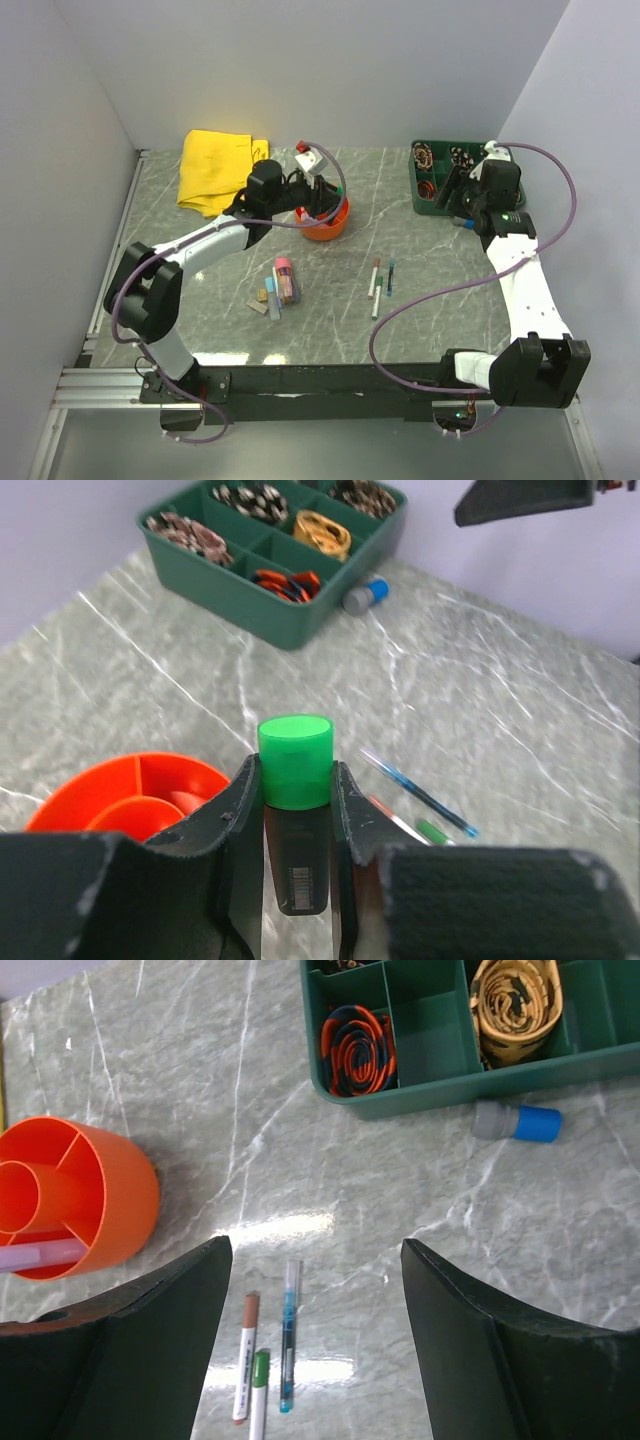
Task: Sort the stationery into containers
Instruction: Place the pen in the storage box.
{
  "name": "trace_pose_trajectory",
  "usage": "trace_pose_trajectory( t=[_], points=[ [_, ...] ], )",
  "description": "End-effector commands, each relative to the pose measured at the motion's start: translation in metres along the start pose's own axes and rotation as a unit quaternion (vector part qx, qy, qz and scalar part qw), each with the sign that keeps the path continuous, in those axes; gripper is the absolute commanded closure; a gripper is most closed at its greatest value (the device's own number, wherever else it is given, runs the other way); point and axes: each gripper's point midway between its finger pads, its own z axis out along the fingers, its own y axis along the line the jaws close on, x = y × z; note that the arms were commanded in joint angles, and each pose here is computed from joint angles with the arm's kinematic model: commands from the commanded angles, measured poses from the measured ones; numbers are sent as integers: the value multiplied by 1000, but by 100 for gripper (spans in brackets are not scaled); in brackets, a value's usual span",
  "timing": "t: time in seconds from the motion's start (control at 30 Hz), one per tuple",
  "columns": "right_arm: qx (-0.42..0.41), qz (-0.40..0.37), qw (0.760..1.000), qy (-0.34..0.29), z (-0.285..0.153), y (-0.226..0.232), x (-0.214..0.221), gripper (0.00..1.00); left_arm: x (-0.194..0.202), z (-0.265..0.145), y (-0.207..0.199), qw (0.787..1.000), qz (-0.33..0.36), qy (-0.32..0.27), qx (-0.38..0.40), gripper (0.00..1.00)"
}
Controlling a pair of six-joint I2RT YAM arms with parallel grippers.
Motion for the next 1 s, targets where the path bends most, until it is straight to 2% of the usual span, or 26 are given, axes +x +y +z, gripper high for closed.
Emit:
trace_pose_trajectory(
  t=[0.0, 0.27, 0.73, 0.8, 0.97],
  points=[
    [11, -22, 999, -38, -11, -5, -16, 23, -37, 5, 10, 994, 54, -90, 1, 99],
    [17, -27, 999, -31, -16, -9, -9, 23, -7, 10, 37, 994, 74, -76, -17, 99],
    [26, -45, 999, -11, -9, -12, -9, 23, 34, 13, 53, 994, 76, -72, -25, 99],
    [25, -48, 998, -12, -8, -10, -10, 23, 36, 12, 54, 994, 73, -72, -31, 95],
    [20, -53, 998, -11, -5, -6, -10, 23, 42, 4, 56, 994, 73, -68, -43, 91]
  ],
)
